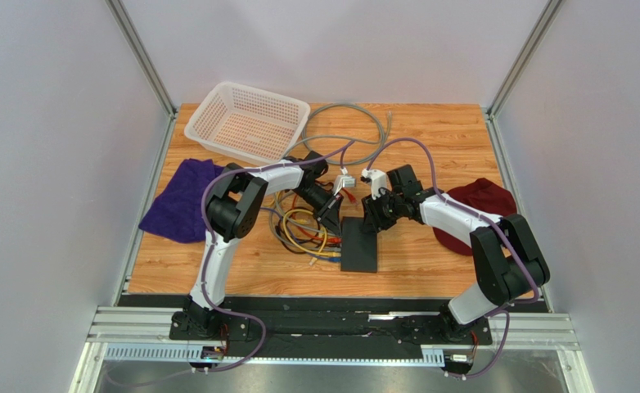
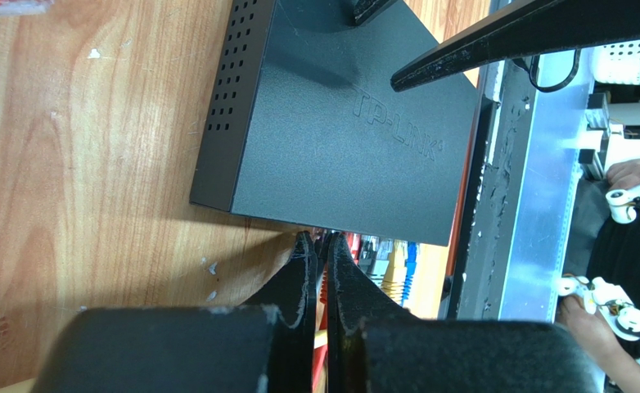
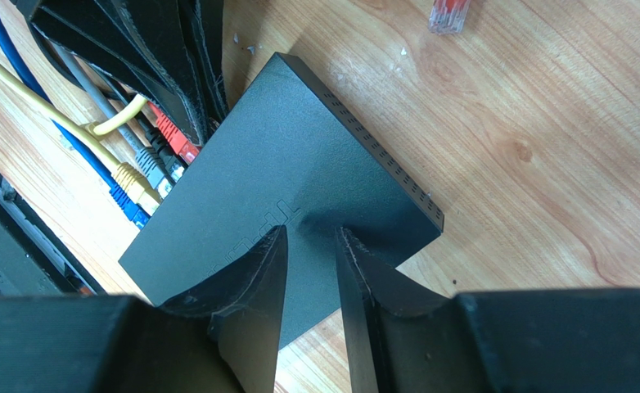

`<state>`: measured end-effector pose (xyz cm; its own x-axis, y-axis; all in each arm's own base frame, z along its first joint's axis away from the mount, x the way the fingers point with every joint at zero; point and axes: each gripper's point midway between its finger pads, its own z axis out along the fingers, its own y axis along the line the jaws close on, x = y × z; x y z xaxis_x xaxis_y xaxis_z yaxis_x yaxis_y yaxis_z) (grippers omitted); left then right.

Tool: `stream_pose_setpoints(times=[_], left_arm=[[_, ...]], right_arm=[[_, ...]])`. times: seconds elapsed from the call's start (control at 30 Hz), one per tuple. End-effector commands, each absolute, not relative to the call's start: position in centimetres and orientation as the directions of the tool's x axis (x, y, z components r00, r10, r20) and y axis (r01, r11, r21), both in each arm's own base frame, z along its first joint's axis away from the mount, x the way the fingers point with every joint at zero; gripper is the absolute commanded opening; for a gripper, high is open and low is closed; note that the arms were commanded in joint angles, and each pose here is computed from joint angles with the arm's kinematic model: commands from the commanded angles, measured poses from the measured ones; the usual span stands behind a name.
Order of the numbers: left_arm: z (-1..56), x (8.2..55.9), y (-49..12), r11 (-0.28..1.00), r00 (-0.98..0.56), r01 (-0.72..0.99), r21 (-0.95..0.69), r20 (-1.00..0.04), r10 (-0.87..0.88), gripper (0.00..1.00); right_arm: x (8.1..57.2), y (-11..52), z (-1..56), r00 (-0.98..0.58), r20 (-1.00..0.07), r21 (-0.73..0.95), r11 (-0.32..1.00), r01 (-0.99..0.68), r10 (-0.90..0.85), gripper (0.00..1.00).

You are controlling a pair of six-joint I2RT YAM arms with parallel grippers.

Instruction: Pull the plug from the switch port

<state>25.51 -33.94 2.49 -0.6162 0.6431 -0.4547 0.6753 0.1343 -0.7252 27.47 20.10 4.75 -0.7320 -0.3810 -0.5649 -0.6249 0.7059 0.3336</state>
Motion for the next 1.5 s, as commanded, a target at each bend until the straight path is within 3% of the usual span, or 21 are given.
stream_pose_setpoints(times=[0.0, 0.37, 0.67, 0.93, 1.2, 1.47], left_arm=[[0.3, 26.0, -33.6, 0.138, -0.559, 0.728, -0.672, -0.464, 0.687, 0.00], [-0.1, 24.2, -32.6, 0.131, -0.564, 0.704, -0.698, -0.438, 0.700, 0.00], [3.1, 26.9, -34.3, 0.107, -0.545, 0.739, -0.665, -0.496, 0.676, 0.00], [-0.1, 23.3, -31.5, 0.146, -0.573, 0.684, -0.715, -0.402, 0.714, 0.00], [3.0, 27.5, -32.2, 0.137, -0.556, 0.735, -0.665, -0.474, 0.683, 0.00], [1.1, 23.5, -31.5, 0.143, -0.599, 0.663, -0.735, -0.406, 0.691, 0.00]], right_arm=[[26.5, 18.6, 2.9, -0.759, -0.503, 0.304, 0.738, -0.603, -0.413, 0.36], [26.5, 18.6, 2.8, -0.759, -0.503, 0.303, 0.737, -0.604, -0.414, 0.36], [26.5, 18.6, 2.8, -0.759, -0.503, 0.305, 0.737, -0.604, -0.414, 0.36], [26.5, 18.7, 2.7, -0.760, -0.501, 0.301, 0.740, -0.602, -0.415, 0.36], [26.5, 18.7, 3.0, -0.752, -0.513, 0.294, 0.739, -0.606, -0.413, 0.37], [26.4, 18.8, 3.1, -0.747, -0.518, 0.292, 0.735, -0.612, -0.416, 0.37]])
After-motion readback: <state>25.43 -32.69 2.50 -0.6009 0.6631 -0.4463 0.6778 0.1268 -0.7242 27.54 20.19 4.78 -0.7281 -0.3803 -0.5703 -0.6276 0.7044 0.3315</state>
